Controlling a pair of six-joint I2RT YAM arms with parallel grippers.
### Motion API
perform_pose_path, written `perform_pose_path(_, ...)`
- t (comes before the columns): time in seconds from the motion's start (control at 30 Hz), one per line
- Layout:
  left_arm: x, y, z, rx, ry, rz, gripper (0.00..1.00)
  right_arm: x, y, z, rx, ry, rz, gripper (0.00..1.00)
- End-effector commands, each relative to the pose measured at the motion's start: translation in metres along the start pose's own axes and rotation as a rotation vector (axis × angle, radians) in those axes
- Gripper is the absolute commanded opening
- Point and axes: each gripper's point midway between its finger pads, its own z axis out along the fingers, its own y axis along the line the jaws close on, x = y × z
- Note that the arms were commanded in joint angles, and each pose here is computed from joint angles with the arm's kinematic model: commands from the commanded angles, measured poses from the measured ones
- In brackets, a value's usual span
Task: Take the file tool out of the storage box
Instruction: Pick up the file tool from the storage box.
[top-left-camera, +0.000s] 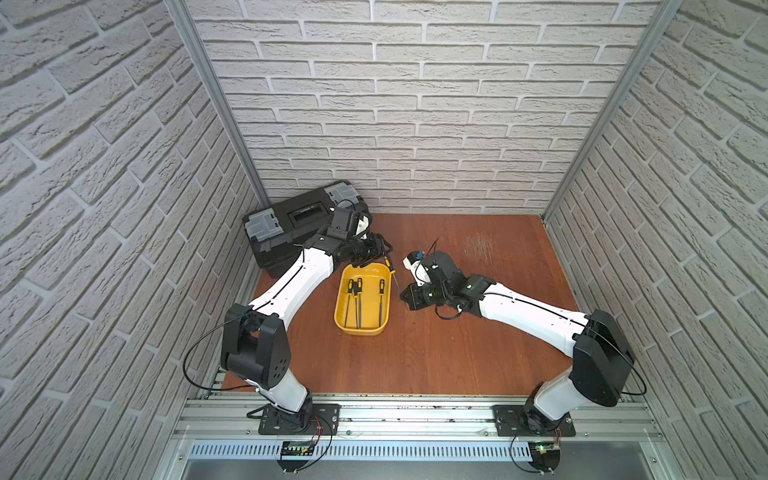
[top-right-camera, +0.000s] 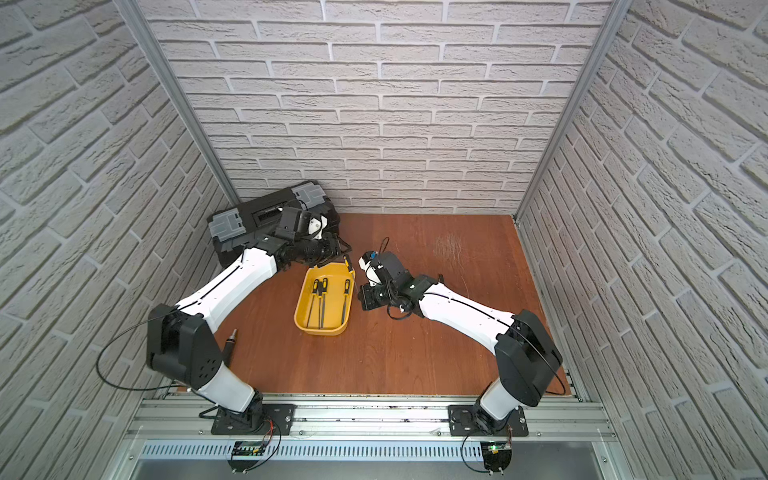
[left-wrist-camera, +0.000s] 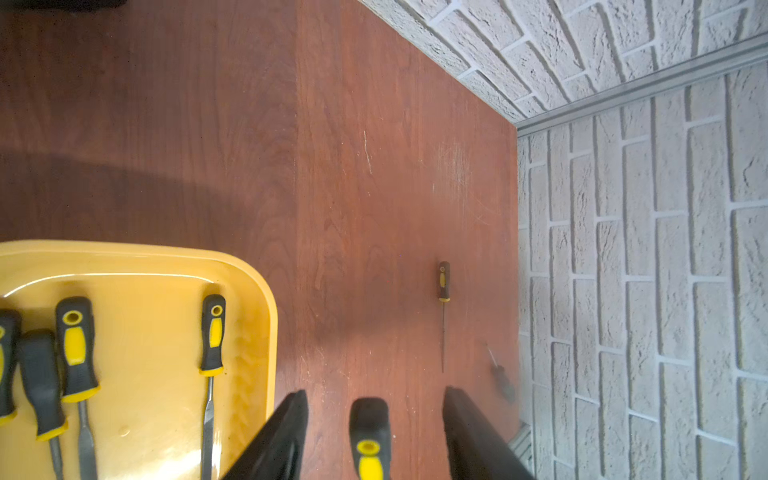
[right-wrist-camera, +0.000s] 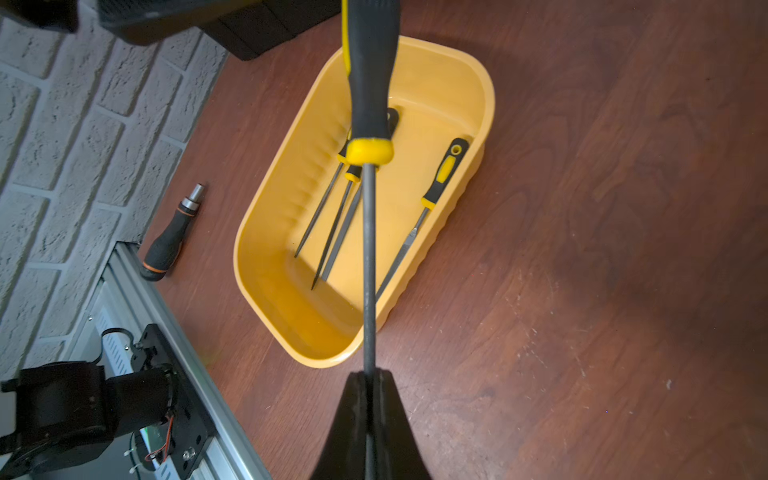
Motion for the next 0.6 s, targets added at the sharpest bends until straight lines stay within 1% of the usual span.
perform_pose_path(0.0, -0.006, 0.001, -0.019, -0.049, -0.037, 0.072, 0.68, -0.007, -0.015, -0.023, 0.096, -0.029, -0.026, 0.03)
perform_pose_path(0.1, -0.003, 0.011, -0.025, -0.119, -0.025, 0.120, 0.80, 0.001, -0.036, -0.037, 0.184, -0.018, -0.034, 0.03)
perform_pose_path(0.2, 0.003, 0.019, -0.029, -0.168, 0.004, 0.169, 0.90, 0.015, -0.061, -0.053, 0.277, -0.001, -0.029, 0.03)
perform_pose_path(0.3, 0.011, 0.029, -0.028, -0.209, 0.039, 0.197, 0.97, 0.027, -0.086, -0.071, 0.363, 0.007, -0.010, 0.03)
perform_pose_path(0.33, 0.013, 0.032, -0.027, -0.222, 0.048, 0.201, 0.98, 0.031, -0.094, -0.076, 0.393, 0.009, 0.000, 0.03)
perform_pose_path(0.4, 0.016, 0.038, -0.024, -0.246, 0.067, 0.203, 0.98, 0.038, -0.111, -0.087, 0.446, 0.013, 0.015, 0.03)
perform_pose_path(0.57, 0.023, 0.041, -0.017, -0.257, 0.091, 0.213, 0.98, 0.059, -0.145, -0.101, 0.531, 0.043, 0.071, 0.03)
